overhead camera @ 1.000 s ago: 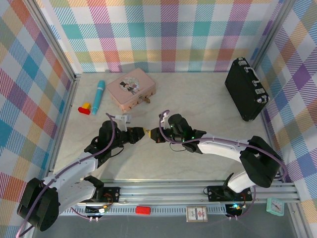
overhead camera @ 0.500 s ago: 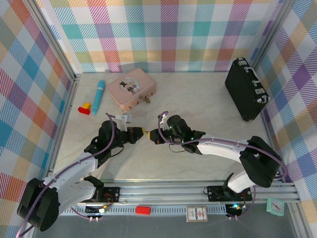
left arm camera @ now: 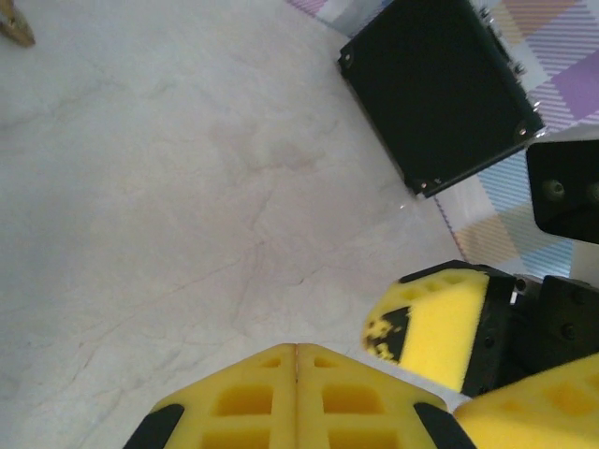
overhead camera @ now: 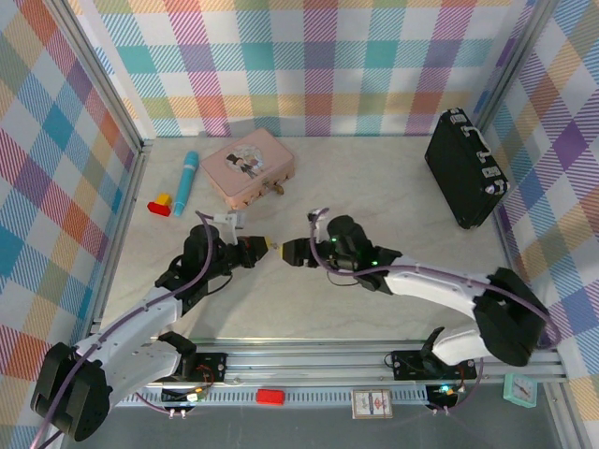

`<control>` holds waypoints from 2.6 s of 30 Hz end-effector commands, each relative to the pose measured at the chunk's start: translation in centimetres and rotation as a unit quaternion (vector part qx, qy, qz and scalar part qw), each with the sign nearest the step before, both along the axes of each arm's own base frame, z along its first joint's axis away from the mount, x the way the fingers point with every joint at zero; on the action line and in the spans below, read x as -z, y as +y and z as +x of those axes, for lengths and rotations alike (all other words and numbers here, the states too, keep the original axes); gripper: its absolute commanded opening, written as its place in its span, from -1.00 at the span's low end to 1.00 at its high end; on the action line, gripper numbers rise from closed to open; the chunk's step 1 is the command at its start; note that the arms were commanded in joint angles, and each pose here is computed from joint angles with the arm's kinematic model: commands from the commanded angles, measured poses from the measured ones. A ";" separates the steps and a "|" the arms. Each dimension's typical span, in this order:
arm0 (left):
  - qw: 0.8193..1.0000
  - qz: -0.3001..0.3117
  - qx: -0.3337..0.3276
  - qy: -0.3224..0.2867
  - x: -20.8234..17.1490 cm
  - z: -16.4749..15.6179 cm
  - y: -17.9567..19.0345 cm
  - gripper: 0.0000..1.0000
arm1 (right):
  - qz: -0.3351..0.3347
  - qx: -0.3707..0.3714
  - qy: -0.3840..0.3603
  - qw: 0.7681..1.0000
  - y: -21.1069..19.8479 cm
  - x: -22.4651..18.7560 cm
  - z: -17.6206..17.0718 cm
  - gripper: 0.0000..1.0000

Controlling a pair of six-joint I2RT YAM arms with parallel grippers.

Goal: Unlock the padlock with the key

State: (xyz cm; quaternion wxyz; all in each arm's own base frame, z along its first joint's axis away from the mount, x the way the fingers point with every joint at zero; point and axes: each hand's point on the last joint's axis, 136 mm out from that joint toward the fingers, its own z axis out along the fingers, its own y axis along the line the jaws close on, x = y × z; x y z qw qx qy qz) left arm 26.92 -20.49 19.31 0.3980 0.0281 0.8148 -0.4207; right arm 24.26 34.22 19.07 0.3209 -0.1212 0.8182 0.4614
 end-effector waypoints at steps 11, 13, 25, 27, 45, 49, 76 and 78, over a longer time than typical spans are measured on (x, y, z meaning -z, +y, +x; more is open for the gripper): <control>0.992 -0.044 0.112 -0.043 -6.7 0.0 -4.4 -1.00 | 0.176 -0.066 -0.130 0.974 -3.9 -4.5 0.5 0.26; 0.990 -0.047 0.122 -0.045 -7.3 -0.2 -4.9 -1.00 | 0.189 -0.067 -0.132 0.971 -4.6 -4.6 1.0 0.25; 0.975 -0.075 0.198 -0.064 -10.2 -1.0 -8.4 -1.00 | 0.224 -0.115 -0.174 0.952 -5.3 -7.1 -0.2 0.11; 0.974 -0.079 0.204 -0.066 -10.3 -0.9 -8.7 -1.00 | 0.225 -0.120 -0.178 0.950 -5.4 -7.4 -0.6 0.07; 0.958 -0.089 0.264 -0.073 -10.9 -1.7 -10.8 -1.00 | 0.210 -0.110 -0.191 0.952 -6.4 -7.9 -1.8 -0.49; 0.957 -0.086 0.266 -0.073 -10.9 -1.8 -10.7 -1.00 | 0.204 -0.108 -0.194 0.953 -6.6 -8.1 -1.8 -0.56; 0.953 -0.091 0.282 -0.066 -10.1 -2.4 -11.2 -1.00 | 0.219 -0.120 -0.188 0.950 -5.9 -9.0 -1.5 -0.68; 0.952 -0.093 0.283 -0.065 -10.0 -2.5 -11.3 -1.00 | 0.221 -0.120 -0.189 0.949 -5.9 -9.1 -1.5 -0.68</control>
